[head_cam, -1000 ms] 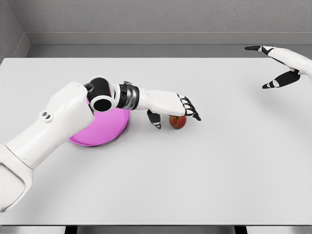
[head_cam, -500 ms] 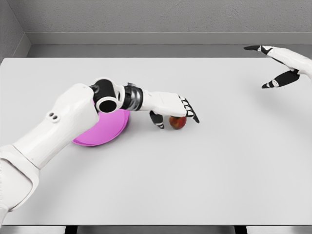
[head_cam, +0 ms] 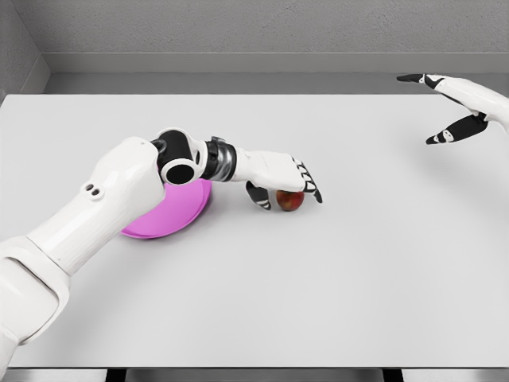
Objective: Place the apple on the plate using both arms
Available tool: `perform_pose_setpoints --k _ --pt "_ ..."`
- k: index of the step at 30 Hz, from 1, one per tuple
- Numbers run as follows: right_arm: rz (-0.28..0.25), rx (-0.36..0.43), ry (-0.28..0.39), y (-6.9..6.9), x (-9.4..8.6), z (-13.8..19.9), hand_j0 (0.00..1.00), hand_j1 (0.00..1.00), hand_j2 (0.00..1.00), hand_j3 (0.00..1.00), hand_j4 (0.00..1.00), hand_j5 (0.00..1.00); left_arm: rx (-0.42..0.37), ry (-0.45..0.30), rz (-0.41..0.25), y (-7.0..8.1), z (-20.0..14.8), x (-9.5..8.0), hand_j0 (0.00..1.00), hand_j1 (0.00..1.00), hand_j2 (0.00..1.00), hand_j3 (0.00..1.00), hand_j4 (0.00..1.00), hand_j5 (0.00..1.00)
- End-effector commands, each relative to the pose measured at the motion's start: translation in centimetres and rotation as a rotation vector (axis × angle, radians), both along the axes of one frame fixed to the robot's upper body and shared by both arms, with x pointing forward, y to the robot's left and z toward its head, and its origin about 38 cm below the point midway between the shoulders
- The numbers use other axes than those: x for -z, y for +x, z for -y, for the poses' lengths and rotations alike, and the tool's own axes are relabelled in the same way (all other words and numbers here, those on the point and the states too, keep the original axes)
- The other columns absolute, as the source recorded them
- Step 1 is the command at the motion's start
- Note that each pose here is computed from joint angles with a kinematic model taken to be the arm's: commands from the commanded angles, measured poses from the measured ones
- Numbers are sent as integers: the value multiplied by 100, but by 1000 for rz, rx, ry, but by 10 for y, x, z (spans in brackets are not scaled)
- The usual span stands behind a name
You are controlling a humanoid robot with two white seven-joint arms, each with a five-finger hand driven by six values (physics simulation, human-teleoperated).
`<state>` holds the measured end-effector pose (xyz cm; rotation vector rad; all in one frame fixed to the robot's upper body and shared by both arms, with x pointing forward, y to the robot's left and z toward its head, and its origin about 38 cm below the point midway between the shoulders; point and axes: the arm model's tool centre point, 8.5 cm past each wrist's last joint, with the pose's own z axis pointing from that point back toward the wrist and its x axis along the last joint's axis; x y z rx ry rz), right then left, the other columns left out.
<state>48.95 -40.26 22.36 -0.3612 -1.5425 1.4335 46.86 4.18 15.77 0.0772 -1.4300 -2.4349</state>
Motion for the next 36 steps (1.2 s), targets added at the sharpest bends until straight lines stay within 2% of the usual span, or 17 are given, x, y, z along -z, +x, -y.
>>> perform_pose_setpoints --k 1,3,14,16,21,24,31,33,35,36 --pt "1 1 7 0 -1 0 100 100 100 100 100 100 -2 3 3 0 1 0 76 76 76 76 76 76" --pt "-2 2 8 0 0 0 100 100 100 100 100 100 0 14 13 0 1 1 72 72 72 72 72 72" --pt "-1 1 7 0 0 0 100 100 100 100 100 100 -1 17 12 0 1 2 71 71 71 71 71 71" --pt "-2 1 7 0 1 0 100 100 100 100 100 100 2 19 11 -1 1 3 67 67 67 67 67 67" --pt "-2 1 7 0 1 0 100 100 100 100 100 100 3 20 8 -1 1 5 64 64 64 64 64 64" --pt "-4 1 7 -1 2 0 100 100 100 100 100 100 3 20 8 -1 1 5 54 54 54 54 54 54" --pt "-10 -5 4 -1 4 -2 100 100 100 100 100 100 0 21 8 -1 -1 5 48 48 48 48 48 48" --pt "0 -5 5 1 -1 -2 100 100 100 100 100 100 1 18 13 0 -2 2 48 48 48 48 48 48" --pt "3 -4 2 1 -3 -2 100 100 100 100 100 100 -7 19 39 6 -9 -11 48 48 48 48 48 48" --pt "9 -9 -2 1 -5 -2 100 100 100 100 100 100 -5 14 39 6 -8 -12 48 48 48 48 48 48"
